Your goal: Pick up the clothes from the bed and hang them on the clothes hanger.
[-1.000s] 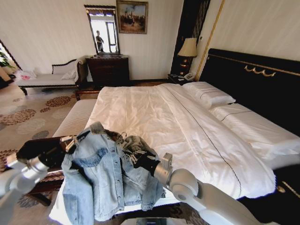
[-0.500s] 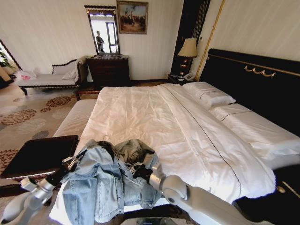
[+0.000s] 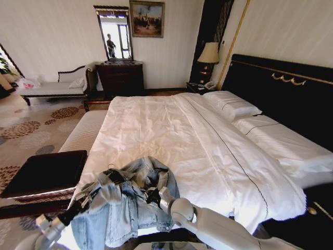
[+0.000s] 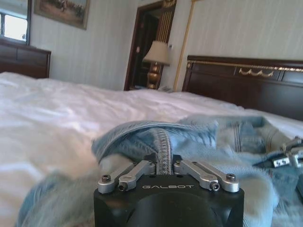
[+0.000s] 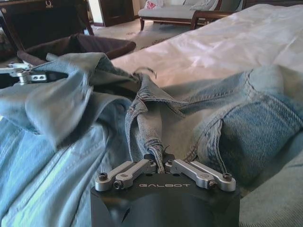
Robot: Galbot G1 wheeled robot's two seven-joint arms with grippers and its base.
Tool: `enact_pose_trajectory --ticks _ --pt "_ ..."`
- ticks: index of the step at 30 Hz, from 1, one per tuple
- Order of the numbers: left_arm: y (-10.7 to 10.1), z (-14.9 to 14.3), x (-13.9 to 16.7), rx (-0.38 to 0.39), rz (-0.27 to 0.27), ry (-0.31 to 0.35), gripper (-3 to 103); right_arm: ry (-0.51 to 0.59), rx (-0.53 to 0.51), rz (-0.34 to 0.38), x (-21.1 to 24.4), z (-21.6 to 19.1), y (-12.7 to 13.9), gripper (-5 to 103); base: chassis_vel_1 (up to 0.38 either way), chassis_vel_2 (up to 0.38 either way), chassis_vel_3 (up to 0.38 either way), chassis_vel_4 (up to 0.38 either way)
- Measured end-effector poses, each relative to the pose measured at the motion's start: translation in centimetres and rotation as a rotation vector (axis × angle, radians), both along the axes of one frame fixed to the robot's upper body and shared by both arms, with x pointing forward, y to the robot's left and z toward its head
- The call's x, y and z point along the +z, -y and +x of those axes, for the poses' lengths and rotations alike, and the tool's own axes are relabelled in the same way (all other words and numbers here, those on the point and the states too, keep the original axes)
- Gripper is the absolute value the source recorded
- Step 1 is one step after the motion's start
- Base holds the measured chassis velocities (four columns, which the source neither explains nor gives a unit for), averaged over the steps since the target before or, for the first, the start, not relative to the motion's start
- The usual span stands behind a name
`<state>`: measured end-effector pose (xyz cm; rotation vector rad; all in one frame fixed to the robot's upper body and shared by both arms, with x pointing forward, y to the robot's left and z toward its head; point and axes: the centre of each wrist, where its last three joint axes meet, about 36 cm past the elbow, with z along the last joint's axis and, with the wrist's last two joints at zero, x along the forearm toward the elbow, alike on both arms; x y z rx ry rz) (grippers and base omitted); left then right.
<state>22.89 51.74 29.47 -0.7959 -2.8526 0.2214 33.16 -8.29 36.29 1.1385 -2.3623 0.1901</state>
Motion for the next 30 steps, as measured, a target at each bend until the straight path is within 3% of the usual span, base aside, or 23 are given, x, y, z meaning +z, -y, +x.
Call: enact_pose_trajectory --ticks 2,3,5,6,8,11,12,14,16,17,19,22,24,27,28,30 --pt "-0.1 -0.9 -0.3 0.018 0.018 -0.015 26 0.006 0.003 -0.008 0.0 -0.3 0.3 3 0.0 0.0 0.0 0.0" --pt "-0.1 -1.1 -0.3 0.021 0.025 -0.017 26 0.009 0.004 -0.009 0.1 -0.4 0.3 2 0.0 0.0 0.0 0.0" --pt "-0.7 -2.1 -0.4 0.03 0.122 -0.029 37 0.022 0.003 -0.009 0.5 -0.4 0.7 8 0.0 0.0 0.0 0.0" --pt "-0.7 -2.1 -0.4 0.03 0.122 -0.029 37 0.022 0.003 -0.009 0.5 -0.4 0.7 8 0.0 0.0 0.0 0.0" --pt "-1.5 -3.1 -0.3 0.031 0.228 -0.035 48 0.041 -0.012 -0.003 1.3 -0.1 1.2 18 0.0 0.0 0.0 0.0" --pt "-1.7 -3.6 -0.1 0.048 0.25 -0.031 53 0.053 -0.02 0.006 1.9 -0.1 1.6 24 0.0 0.0 0.0 0.0" --pt "-1.8 -4.0 0.4 0.071 0.257 -0.018 64 0.065 -0.023 0.024 2.9 -0.1 2.0 34 0.0 0.0 0.0 0.0" --pt "-1.8 -4.1 0.8 0.082 0.253 -0.01 64 0.07 -0.023 0.032 3.3 -0.2 2.1 34 0.0 0.0 0.0 0.0" --pt "-1.5 -4.3 2.1 0.107 0.245 0.023 75 0.089 -0.019 0.054 4.5 -0.4 2.6 45 0.0 0.0 0.0 0.0" --pt "-1.3 -4.2 2.7 0.113 0.241 0.04 81 0.098 -0.01 0.066 5.0 -0.5 2.7 56 0.0 0.0 0.0 0.0" --pt "-1.2 -4.2 3.0 0.116 0.239 0.045 85 0.1 -0.006 0.07 5.1 -0.6 2.8 56 0.0 0.0 0.0 0.0" --pt "-0.2 -4.0 4.9 0.151 0.203 0.101 98 0.113 0.047 0.096 5.7 -1.4 3.2 73 0.0 0.0 0.0 0.0" --pt "-0.2 -4.0 5.0 0.154 0.201 0.104 98 0.115 0.048 0.097 5.6 -1.5 3.2 73 0.0 0.0 0.0 0.0" --pt "0.0 -4.6 7.3 0.207 0.197 0.156 100 0.163 0.032 0.112 6.1 -0.9 3.5 89 0.0 0.0 0.0 0.0" --pt "0.0 -4.6 7.3 0.207 0.197 0.156 100 0.163 0.032 0.112 6.1 -0.9 3.5 89 0.0 0.0 0.0 0.0" --pt "-0.5 -6.1 7.8 0.299 0.226 0.149 100 0.235 0.005 0.116 7.6 1.6 3.0 97 0.0 0.0 0.0 0.0"
